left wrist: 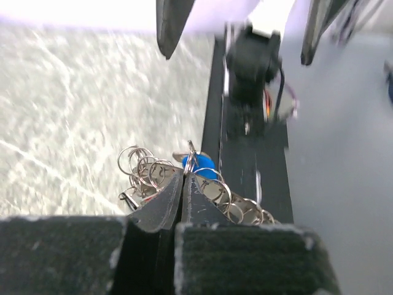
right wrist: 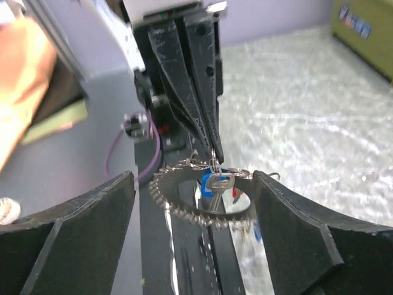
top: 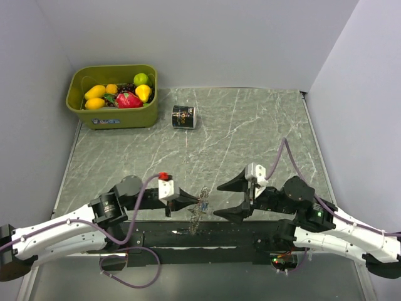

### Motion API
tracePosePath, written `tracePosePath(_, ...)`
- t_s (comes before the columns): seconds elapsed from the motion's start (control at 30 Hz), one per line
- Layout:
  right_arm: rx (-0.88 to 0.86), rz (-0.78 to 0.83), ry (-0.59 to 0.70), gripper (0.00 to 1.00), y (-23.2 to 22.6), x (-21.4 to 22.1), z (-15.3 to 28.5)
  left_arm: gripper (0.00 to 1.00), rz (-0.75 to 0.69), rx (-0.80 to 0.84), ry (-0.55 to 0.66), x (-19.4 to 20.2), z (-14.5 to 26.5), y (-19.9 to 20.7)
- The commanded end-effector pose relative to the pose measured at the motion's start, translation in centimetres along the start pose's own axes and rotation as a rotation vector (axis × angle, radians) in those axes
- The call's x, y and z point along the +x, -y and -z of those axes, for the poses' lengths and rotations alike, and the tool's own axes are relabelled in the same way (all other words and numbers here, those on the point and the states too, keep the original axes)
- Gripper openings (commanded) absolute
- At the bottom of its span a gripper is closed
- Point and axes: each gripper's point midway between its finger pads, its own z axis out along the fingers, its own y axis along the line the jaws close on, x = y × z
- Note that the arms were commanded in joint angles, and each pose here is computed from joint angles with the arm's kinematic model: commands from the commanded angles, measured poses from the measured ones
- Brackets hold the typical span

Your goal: Put the keys on the keyring

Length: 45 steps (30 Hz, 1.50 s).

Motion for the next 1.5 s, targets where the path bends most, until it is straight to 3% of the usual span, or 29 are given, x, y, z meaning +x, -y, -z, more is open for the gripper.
tracePosePath(0.0, 0.032, -0.028, 0.056, 0.85, 0.5, -1.1, -0.6, 0.01, -0.027, -0.025, 0.394, -7.9, 1.7, 0.3)
tracePosePath(0.3, -0.009, -0.064, 0.048, 0.77, 0.2, -1.2, -2.7, 0.01, -0.051, 0.010, 0.514, -9.4, 3.0, 1.3)
tracePosePath(0.8, -0.030, -0.073, 0.085, 0.77, 0.0, -2.0, -3.7, 0.01, -0.067, 0.062, 0.485, -9.2, 1.9, 1.8)
tracePosePath(0.83, -0.031, -0.074, 0.082, 0.75, 0.0, -1.8, -3.7, 0.01, -0.066, 0.063, 0.482, -9.1, 1.8, 1.8)
tracePosePath(1.07, -0.042, -0.069, 0.056, 0.40, -0.1, -1.2, -3.9, 0.01, -0.074, 0.062, 0.490, -9.4, 2.0, 1.9)
tracePosePath(1.1, -0.044, -0.069, 0.057, 0.40, -0.2, -1.2, -3.9, 0.01, -0.079, 0.059, 0.489, -9.4, 2.1, 1.9)
tracePosePath(1.23, -0.043, -0.065, 0.078, 0.40, -0.2, -1.2, -3.2, 0.01, -0.084, 0.048, 0.483, -9.5, 2.3, 1.7)
tracePosePath(1.3, -0.045, -0.060, 0.099, 0.50, -0.4, -1.2, -2.6, 0.01, -0.088, 0.045, 0.483, -9.6, 2.5, 1.8)
tracePosePath(1.37, -0.045, -0.057, 0.117, 0.67, -0.5, -1.3, -2.1, 0.01, -0.089, 0.042, 0.484, -9.7, 2.6, 1.8)
tracePosePath(1.47, -0.051, -0.054, 0.137, 0.77, -0.6, -1.3, -1.5, 0.01, -0.088, 0.042, 0.485, -9.7, 2.7, 1.8)
